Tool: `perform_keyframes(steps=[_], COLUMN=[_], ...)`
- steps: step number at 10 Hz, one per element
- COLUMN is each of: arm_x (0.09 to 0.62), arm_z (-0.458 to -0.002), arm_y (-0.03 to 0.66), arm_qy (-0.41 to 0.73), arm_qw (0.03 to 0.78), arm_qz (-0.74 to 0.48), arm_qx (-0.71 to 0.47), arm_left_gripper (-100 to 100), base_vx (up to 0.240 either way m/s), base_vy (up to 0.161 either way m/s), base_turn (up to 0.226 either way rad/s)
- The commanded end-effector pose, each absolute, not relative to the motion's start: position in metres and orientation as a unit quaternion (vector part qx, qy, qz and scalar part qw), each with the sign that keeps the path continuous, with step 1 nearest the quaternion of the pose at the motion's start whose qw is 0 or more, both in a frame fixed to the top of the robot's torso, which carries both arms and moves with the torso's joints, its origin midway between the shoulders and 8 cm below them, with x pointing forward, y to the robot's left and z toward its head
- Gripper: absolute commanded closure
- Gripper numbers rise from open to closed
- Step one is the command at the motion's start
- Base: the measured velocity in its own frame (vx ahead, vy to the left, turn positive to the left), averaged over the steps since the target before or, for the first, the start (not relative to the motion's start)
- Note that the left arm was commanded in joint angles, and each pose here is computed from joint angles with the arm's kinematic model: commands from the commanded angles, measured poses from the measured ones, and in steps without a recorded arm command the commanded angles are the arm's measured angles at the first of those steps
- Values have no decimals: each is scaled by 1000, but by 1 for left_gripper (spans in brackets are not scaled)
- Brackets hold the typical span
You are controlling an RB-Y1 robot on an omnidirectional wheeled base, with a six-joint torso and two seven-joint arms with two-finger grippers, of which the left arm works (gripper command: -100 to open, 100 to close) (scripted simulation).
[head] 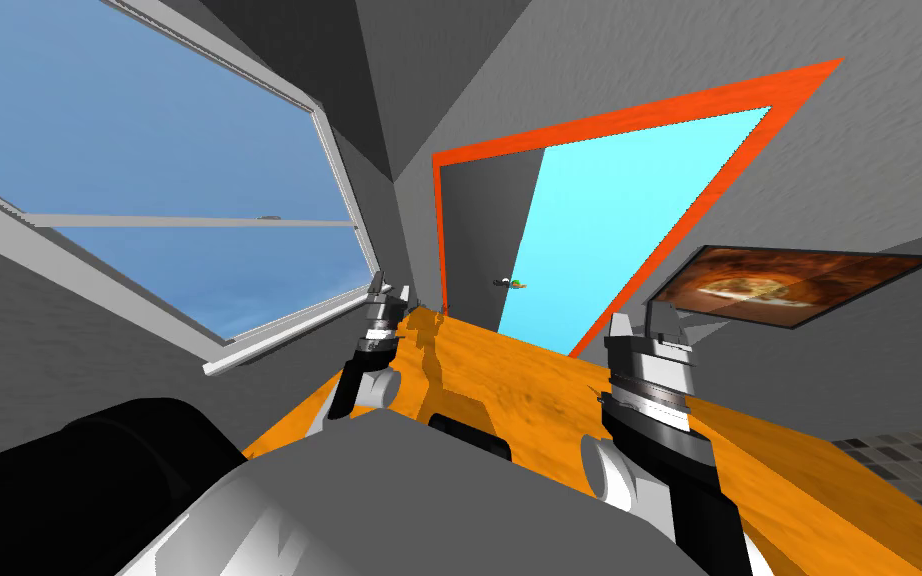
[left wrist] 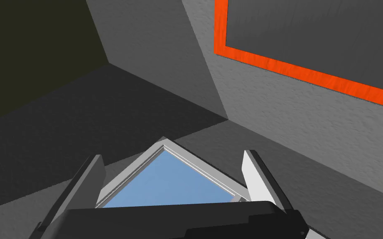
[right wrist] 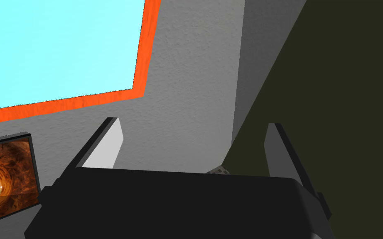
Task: Pull the door open
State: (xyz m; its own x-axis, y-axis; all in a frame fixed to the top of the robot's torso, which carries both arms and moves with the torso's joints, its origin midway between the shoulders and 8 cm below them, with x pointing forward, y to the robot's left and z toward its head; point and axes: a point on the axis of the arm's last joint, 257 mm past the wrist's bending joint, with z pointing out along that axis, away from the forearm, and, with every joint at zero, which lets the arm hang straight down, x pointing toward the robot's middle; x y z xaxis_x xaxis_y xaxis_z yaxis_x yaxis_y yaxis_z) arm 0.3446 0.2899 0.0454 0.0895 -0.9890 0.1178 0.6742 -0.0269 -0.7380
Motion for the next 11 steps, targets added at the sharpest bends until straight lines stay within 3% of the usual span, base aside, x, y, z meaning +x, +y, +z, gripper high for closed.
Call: perform_keyframes(steps=[1, 11], arm_x=[350, 380], arm_z=[36, -25], arm_y=[290, 293], arm_qy=[243, 287], arm_qw=[654, 637], arm_qz=[-631, -619], arm_qx=[-339, -360], arm_left_gripper=[-100, -100], base_vx=[68, 130], base_vy=[-46, -50], base_turn=[-62, -41])
